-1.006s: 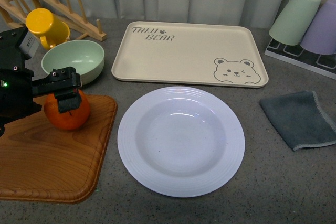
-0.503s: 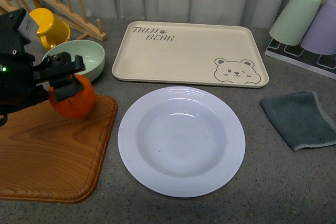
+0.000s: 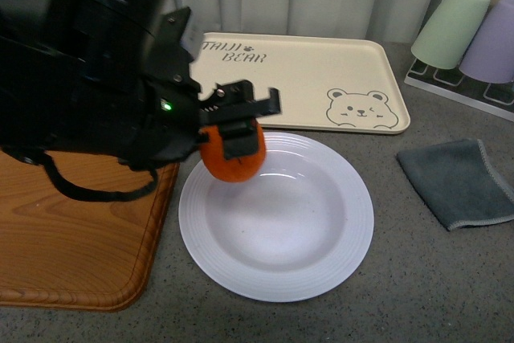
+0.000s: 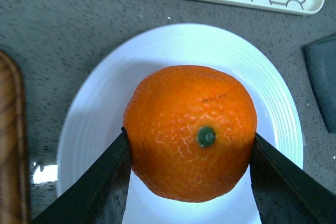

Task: Place orange and plate with both arms

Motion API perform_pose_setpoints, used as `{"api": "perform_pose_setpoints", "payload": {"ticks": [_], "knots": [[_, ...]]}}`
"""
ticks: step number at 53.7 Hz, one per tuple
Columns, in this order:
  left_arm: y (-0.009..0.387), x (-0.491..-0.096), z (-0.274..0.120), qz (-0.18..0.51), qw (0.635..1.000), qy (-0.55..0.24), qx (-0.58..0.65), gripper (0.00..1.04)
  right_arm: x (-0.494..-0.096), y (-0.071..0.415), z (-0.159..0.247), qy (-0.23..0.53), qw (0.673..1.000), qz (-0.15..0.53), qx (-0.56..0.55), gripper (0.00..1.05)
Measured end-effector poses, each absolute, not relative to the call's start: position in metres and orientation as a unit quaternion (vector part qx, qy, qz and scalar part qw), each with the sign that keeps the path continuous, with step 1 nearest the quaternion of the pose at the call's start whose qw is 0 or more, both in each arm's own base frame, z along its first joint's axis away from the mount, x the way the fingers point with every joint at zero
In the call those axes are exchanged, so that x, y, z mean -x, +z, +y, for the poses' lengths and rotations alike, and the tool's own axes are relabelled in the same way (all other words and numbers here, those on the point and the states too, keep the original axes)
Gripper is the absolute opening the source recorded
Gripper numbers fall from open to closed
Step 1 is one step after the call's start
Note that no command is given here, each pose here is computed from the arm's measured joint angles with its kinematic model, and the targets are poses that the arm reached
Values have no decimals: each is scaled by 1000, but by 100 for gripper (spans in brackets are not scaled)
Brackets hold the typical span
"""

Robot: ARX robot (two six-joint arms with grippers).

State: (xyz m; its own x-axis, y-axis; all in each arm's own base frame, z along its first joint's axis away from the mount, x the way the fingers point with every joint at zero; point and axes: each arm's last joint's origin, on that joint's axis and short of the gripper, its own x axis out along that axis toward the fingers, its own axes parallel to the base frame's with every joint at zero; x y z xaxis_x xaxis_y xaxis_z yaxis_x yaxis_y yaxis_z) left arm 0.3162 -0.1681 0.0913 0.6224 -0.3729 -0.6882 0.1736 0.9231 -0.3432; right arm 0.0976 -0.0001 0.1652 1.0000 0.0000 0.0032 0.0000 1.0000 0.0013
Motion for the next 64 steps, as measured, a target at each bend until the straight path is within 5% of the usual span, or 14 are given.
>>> {"api": "perform_pose_setpoints", "payload": {"ticks": [29,42,64], "knots": [[64,-301,-192,448,876,-155,94,56,-98,165,0,0,1000,-2,-1,96],[68,-300,-190,441,884,-132,79,100,-98,165,0,0,1000,-2,-1,96],[153,-290,-124,293,944,-50,146,98,-98,165,0,0,1000,-2,-1,96]]}}
